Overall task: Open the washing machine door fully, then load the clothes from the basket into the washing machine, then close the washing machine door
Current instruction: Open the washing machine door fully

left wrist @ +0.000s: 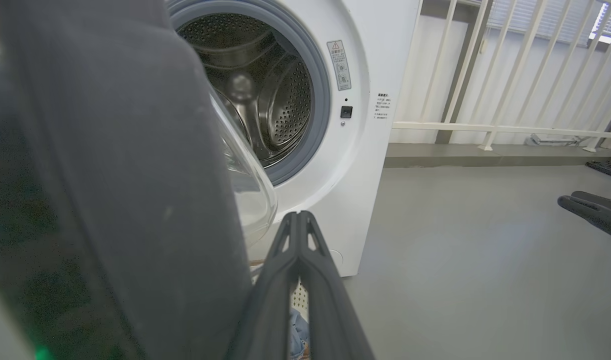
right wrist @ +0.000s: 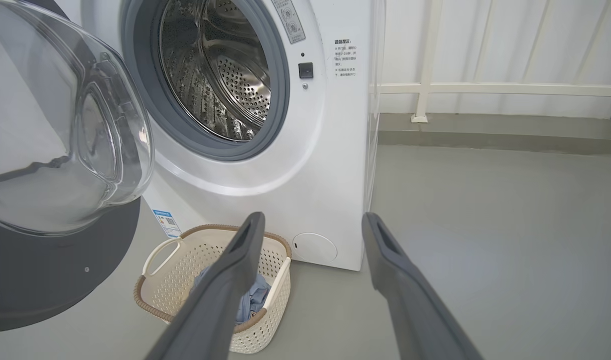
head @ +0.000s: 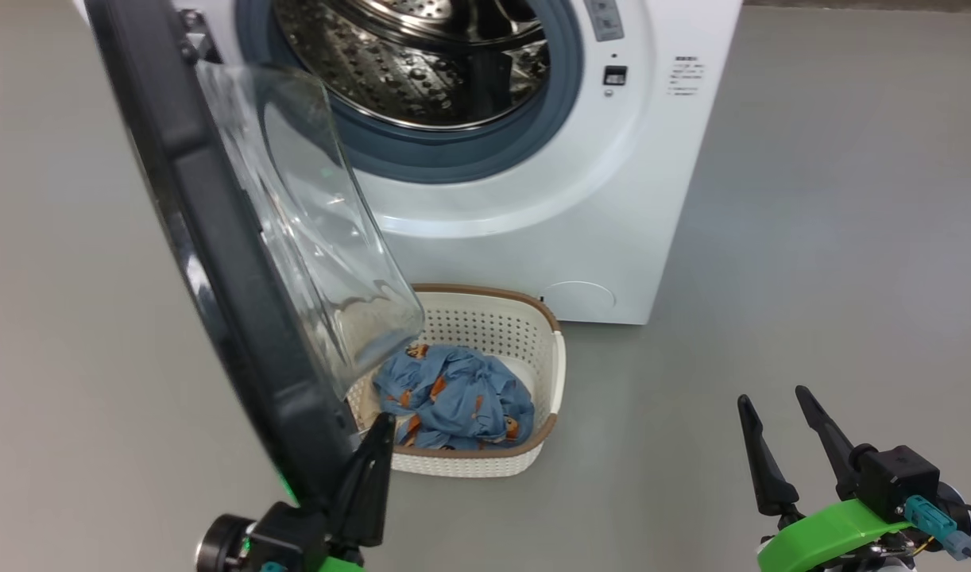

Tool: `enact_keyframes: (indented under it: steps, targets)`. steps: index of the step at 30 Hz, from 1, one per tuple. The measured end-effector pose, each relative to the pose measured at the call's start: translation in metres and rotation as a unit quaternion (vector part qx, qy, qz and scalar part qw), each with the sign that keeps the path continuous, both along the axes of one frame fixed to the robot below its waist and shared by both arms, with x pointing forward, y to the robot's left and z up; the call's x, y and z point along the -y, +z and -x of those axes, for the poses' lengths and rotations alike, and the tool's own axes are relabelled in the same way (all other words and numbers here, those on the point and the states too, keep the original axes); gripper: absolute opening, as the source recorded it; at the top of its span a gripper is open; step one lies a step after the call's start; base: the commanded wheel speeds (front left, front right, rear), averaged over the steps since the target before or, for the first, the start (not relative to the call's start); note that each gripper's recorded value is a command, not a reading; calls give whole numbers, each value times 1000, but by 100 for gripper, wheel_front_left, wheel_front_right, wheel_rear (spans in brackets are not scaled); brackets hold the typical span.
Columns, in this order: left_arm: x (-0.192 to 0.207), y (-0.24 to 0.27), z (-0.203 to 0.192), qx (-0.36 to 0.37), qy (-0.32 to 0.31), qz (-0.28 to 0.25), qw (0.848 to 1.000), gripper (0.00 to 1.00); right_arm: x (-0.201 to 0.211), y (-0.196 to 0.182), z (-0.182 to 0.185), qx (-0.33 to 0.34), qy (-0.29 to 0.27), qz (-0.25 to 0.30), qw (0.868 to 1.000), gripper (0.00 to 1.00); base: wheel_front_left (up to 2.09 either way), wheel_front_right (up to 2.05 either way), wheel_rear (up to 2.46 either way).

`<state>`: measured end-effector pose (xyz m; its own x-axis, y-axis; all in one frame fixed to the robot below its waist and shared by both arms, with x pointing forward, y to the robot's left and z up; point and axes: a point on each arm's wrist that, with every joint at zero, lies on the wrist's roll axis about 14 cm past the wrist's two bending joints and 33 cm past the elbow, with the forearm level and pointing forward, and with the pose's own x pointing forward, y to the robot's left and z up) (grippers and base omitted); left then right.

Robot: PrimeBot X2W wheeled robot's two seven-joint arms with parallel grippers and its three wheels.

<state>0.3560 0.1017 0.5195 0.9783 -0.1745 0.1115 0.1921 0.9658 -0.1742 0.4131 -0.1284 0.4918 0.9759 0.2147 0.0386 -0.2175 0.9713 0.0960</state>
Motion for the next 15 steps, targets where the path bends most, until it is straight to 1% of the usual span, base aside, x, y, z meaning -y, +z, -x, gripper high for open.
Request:
enact_keyframes:
  steps: [4,8,12,15]
  targets:
    - [-34,-7,9,-12,64,-1,998,0,-16,-1,-4,-1,20,-3,1000,100,0,0,0]
    - [-71,-10,17,-18,124,-9,992,0,-25,-1,-7,-1,32,-5,999,100,0,0,0]
    - [-99,-10,27,-19,174,-10,985,0,-33,0,-8,0,42,-6,999,100,0,0,0]
    - [-113,-11,34,-23,198,-7,980,0,-36,2,-8,2,45,-7,999,100,0,0,0]
